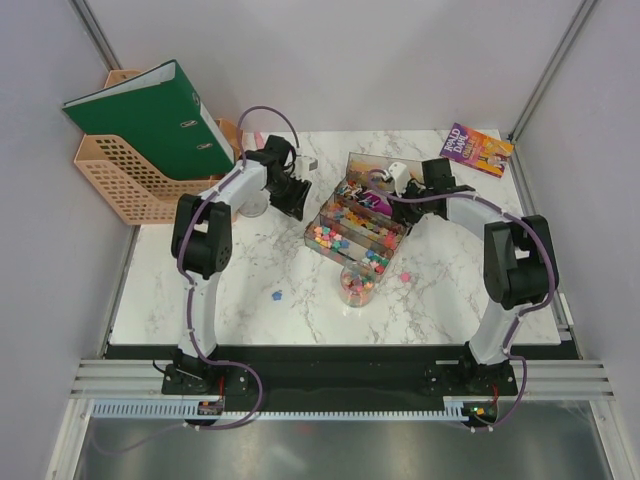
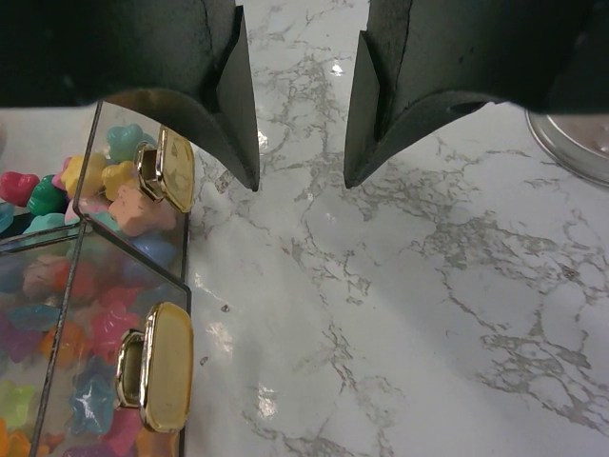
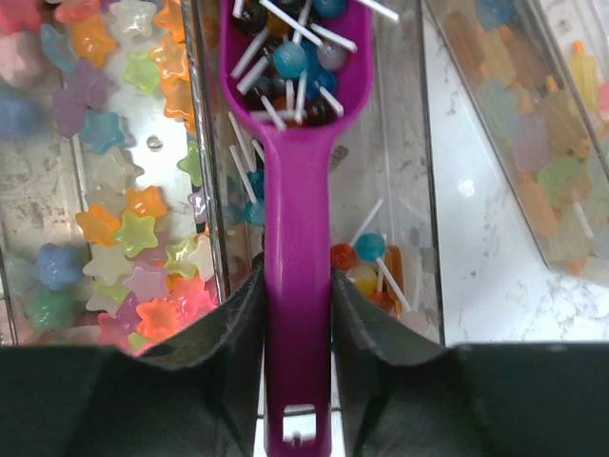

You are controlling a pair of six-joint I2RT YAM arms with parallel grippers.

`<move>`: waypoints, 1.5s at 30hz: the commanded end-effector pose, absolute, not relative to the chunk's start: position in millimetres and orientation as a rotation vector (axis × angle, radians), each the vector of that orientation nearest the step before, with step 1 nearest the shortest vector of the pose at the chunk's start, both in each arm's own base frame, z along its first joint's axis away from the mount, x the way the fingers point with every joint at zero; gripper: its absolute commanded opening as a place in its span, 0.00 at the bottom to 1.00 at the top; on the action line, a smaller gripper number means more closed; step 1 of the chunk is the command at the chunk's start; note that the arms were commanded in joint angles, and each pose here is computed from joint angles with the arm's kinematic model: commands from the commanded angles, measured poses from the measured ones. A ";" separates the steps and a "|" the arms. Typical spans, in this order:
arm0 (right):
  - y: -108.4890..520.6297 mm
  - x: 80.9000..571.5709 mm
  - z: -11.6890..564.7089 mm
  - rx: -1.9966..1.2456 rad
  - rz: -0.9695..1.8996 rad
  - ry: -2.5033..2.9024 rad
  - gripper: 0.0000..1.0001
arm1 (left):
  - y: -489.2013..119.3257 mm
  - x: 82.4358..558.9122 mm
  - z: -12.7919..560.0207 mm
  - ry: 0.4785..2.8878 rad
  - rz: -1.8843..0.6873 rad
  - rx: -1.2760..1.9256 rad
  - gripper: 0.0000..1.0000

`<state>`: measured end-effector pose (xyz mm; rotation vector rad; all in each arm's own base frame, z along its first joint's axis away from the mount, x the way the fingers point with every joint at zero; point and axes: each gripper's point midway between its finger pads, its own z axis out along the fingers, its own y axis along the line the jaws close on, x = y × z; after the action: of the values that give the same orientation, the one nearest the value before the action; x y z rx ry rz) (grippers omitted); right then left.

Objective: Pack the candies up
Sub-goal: Scoop the fake candies from the storage box.

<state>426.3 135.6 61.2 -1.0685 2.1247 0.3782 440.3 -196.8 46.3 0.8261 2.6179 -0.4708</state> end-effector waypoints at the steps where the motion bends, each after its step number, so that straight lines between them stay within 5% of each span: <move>1: 160.8 424.4 63.0 -1.103 0.519 2.089 0.42 | -198.2 444.0 61.9 2.558 -0.439 0.876 0.48; 9: 169.8 412.3 67.6 -1.167 0.620 2.093 0.49 | -200.2 440.3 60.4 2.562 -0.432 0.889 0.48; 12: 169.4 413.7 67.2 -1.174 0.616 2.095 0.37 | -200.4 437.7 59.7 2.565 -0.435 0.889 0.48; 16: 168.0 417.5 63.5 -1.171 0.606 2.125 0.35 | -200.2 438.1 59.3 2.563 -0.433 0.891 0.48; 18: 166.5 417.0 58.1 -1.177 0.602 2.140 0.21 | -199.9 437.9 59.5 2.564 -0.431 0.888 0.48; 24: 167.1 413.8 62.2 -1.150 0.581 2.086 0.00 | -197.8 438.6 59.7 2.562 -0.419 0.890 0.48; 45: 170.6 401.5 93.8 -0.915 0.596 1.949 0.00 | -211.9 447.4 63.4 2.523 -0.383 0.936 0.48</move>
<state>415.2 145.2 71.7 -0.9267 2.0255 0.4300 436.2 -207.9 45.8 0.8818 2.6052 -0.4273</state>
